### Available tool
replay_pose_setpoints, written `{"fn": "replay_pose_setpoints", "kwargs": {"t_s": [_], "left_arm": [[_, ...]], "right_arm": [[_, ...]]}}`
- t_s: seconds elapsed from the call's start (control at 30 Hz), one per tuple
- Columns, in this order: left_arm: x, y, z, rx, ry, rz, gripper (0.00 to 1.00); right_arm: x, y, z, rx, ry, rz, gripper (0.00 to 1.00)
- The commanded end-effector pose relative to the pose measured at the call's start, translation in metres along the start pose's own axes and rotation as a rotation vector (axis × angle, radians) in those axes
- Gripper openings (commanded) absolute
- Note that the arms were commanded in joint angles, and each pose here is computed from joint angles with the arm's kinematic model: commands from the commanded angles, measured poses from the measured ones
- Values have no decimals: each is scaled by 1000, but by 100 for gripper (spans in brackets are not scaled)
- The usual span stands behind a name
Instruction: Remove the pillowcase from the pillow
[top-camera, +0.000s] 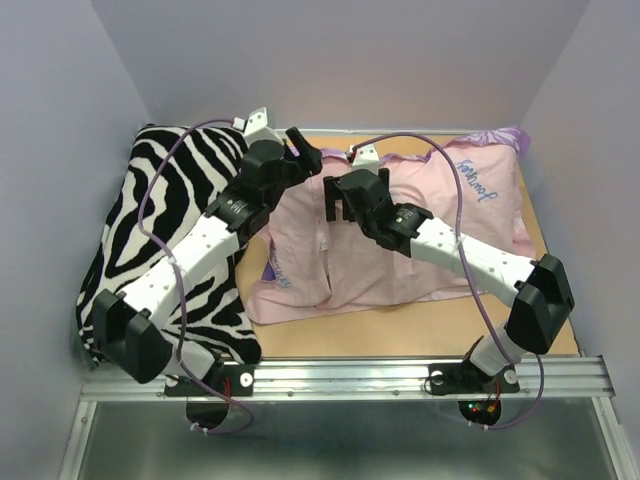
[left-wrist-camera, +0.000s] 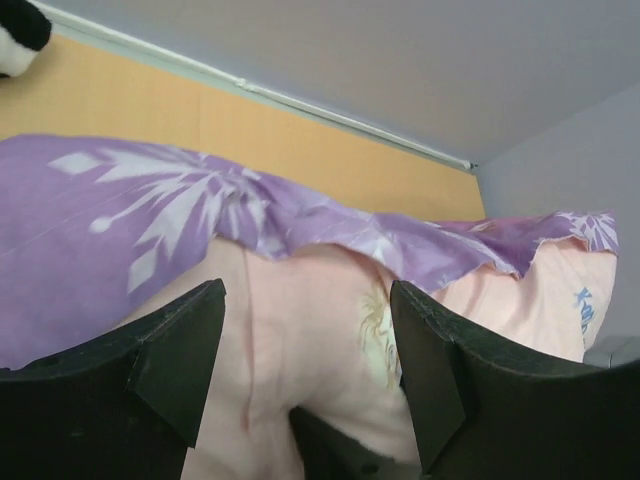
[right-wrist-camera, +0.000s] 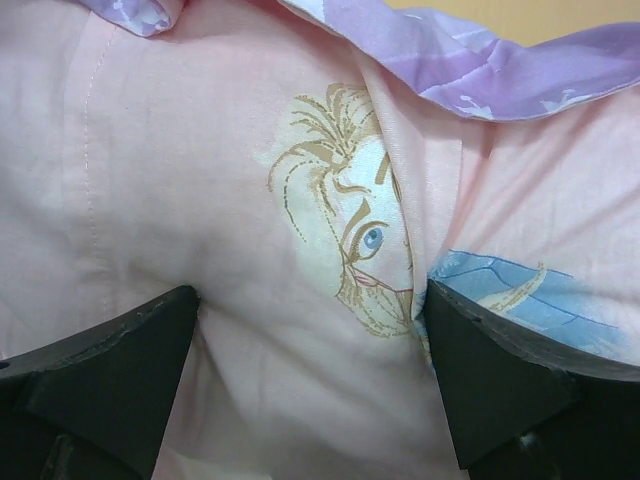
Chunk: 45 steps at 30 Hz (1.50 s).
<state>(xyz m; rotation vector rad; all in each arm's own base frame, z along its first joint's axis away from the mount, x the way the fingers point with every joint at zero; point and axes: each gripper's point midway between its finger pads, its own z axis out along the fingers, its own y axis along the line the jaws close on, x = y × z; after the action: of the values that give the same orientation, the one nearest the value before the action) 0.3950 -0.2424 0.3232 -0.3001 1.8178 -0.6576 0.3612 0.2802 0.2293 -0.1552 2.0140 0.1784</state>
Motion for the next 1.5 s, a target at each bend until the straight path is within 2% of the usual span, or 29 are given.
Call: {"fn": "replay_pose_setpoints", "kwargs": {"t_s": [0.0, 0.27, 0.67, 0.7, 0.8, 0.83, 0.9, 1.0, 1.03, 1.2, 1.3, 1.47], "left_arm": [[11, 21, -24, -44, -15, -9, 78], [79, 41, -62, -29, 99, -7, 78], [119, 40, -66, 67, 163, 21, 73], [120, 39, -65, 74, 163, 27, 68], [127, 40, -62, 76, 178, 30, 61], [129, 41, -62, 75, 184, 32, 52], [130, 41, -61, 76, 185, 32, 45], [130, 47, -61, 50, 182, 41, 21], [130, 51, -61, 26, 179, 39, 0], [119, 95, -69, -200, 116, 28, 0], [118, 111, -72, -275, 100, 37, 0], [116, 111, -73, -279, 89, 19, 0]], "right_arm": [[5, -12, 6, 99, -17, -22, 98], [-11, -8, 14, 75, -27, -25, 98], [-23, -14, 22, 45, -24, 29, 98], [-23, -15, 23, 44, -23, 28, 98], [-26, -15, 23, 40, -26, 33, 98], [-26, -16, 24, 40, -25, 34, 98], [-26, -18, 24, 40, -23, 38, 98], [-26, -25, 27, 39, -16, 51, 98], [-27, -30, 29, 46, -15, 57, 98], [-34, -45, 32, 62, -20, 58, 99], [-46, -42, 23, 33, -40, 48, 99], [-63, -35, 2, -8, -72, 46, 100]]}}
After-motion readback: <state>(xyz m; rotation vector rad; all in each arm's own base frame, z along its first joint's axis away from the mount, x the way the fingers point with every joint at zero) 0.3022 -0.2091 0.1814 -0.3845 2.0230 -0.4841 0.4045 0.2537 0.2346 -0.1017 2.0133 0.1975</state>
